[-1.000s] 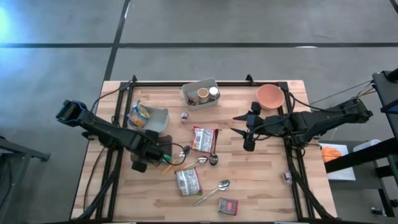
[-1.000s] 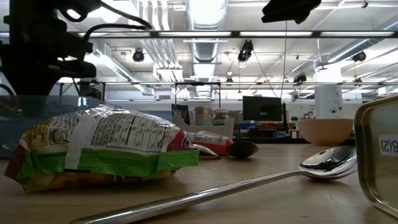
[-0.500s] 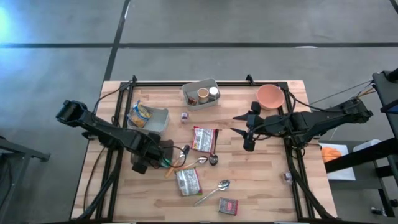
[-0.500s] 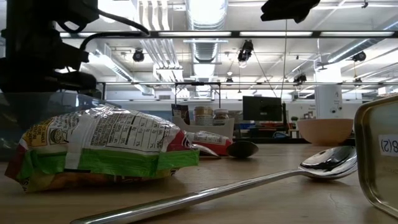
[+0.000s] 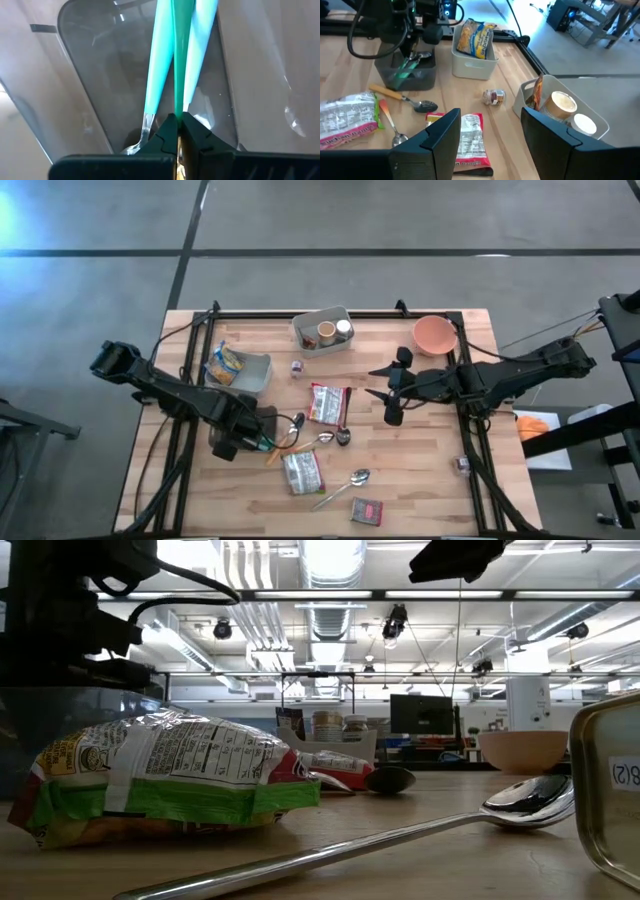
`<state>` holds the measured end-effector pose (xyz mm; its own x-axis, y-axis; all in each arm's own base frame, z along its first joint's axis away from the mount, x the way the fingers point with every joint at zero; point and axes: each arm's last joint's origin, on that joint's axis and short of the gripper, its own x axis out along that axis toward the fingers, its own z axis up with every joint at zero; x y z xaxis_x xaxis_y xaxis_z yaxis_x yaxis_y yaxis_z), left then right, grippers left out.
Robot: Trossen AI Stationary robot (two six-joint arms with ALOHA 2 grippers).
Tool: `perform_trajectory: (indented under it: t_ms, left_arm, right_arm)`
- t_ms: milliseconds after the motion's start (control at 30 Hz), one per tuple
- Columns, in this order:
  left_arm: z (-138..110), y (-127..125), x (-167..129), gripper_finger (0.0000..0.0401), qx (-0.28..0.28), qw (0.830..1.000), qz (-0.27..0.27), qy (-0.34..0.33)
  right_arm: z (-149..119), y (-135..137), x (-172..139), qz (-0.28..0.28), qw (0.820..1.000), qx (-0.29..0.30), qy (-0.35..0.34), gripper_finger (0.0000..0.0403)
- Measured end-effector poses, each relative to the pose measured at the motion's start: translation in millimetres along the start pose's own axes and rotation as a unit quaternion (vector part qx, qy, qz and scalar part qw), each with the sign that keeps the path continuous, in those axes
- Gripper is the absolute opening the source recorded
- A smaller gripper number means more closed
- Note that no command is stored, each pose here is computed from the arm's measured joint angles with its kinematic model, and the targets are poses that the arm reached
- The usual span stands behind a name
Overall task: Pick & Place Food Item
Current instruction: Put the green spoon into the black bin
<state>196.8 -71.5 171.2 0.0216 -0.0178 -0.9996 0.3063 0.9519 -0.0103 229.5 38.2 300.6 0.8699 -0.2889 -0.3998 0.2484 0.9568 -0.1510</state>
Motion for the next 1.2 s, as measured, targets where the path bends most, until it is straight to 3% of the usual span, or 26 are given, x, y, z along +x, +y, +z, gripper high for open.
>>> perform_trajectory:
  t_ms: [1200]
  left_arm:
    - [1.0, 6.8, 1.0, 0.0000, -0.084, 0.995, -0.051, 0.001]
  right_arm:
    - [7.6, 2.3, 3.5, 0.000, 1.000, 0.002, -0.004, 0.0208]
